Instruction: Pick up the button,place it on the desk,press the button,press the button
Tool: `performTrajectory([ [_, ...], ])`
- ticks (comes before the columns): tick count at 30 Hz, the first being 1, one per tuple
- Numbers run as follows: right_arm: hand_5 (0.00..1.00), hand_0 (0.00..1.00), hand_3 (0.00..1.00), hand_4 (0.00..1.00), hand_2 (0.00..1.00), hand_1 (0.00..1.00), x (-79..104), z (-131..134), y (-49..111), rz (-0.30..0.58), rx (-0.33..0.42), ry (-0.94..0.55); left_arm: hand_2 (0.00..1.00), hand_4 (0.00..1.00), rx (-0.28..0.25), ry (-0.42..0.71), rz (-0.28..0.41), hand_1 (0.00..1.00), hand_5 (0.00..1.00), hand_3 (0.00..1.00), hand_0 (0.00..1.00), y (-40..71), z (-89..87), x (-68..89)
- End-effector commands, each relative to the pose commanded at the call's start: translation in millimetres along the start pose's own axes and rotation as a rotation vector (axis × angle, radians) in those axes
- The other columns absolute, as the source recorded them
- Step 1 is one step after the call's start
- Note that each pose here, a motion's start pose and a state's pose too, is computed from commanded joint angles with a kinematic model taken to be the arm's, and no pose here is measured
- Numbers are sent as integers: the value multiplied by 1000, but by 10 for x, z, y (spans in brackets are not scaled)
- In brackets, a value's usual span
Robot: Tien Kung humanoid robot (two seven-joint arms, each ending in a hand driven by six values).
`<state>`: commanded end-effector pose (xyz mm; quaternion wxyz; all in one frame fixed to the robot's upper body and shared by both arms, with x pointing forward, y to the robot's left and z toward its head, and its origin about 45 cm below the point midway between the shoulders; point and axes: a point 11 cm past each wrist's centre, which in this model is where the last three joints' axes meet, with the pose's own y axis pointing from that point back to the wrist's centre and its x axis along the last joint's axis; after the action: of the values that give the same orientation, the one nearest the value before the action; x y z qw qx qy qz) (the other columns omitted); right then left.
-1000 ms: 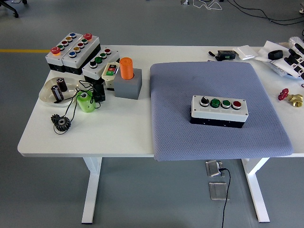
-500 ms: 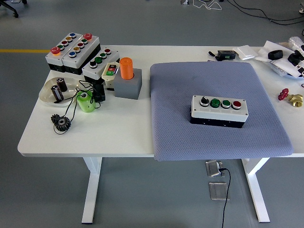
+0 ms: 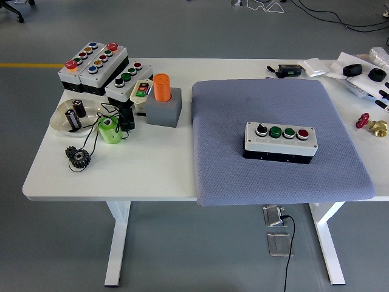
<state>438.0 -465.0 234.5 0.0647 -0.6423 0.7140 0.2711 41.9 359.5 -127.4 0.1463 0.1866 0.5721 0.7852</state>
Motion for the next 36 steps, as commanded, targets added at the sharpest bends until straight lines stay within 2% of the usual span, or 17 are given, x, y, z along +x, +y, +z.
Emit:
performTrajectory([
  [1, 998, 883, 833, 610, 892, 842, 2, 2, 1, 0, -2, 0, 812, 430, 0, -1, 0, 780, 971, 675, 714, 0, -2, 3],
  [2, 998, 931, 867, 611, 918, 871, 11, 10, 8, -2, -12, 8, 812, 430, 1, -3, 3, 780, 971, 675, 714, -2, -10, 16],
  [8, 998, 951, 885, 618, 937, 885, 17, 18, 23, -10, -34, 38, 812, 429, 1, -5, 3, 780, 973, 675, 714, -3, -10, 26],
  [26, 998, 994, 935, 626, 962, 910, -28, -24, 9, 3, -25, 111, 811, 428, -7, 10, -14, 780, 968, 673, 713, 7, 43, -60],
  [31, 998, 994, 935, 626, 962, 910, -93, -42, 9, -29, 0, 53, 811, 428, -8, 12, -15, 780, 968, 673, 713, 8, 51, -70],
  [32, 998, 949, 898, 618, 929, 885, -105, -47, 8, -29, 6, 43, 811, 427, -8, 12, -15, 780, 975, 673, 713, 8, 51, -70],
  [36, 998, 949, 898, 618, 929, 885, -113, -78, -1, -7, 30, 40, 811, 427, -8, 11, -14, 780, 975, 673, 713, 8, 50, -72],
])
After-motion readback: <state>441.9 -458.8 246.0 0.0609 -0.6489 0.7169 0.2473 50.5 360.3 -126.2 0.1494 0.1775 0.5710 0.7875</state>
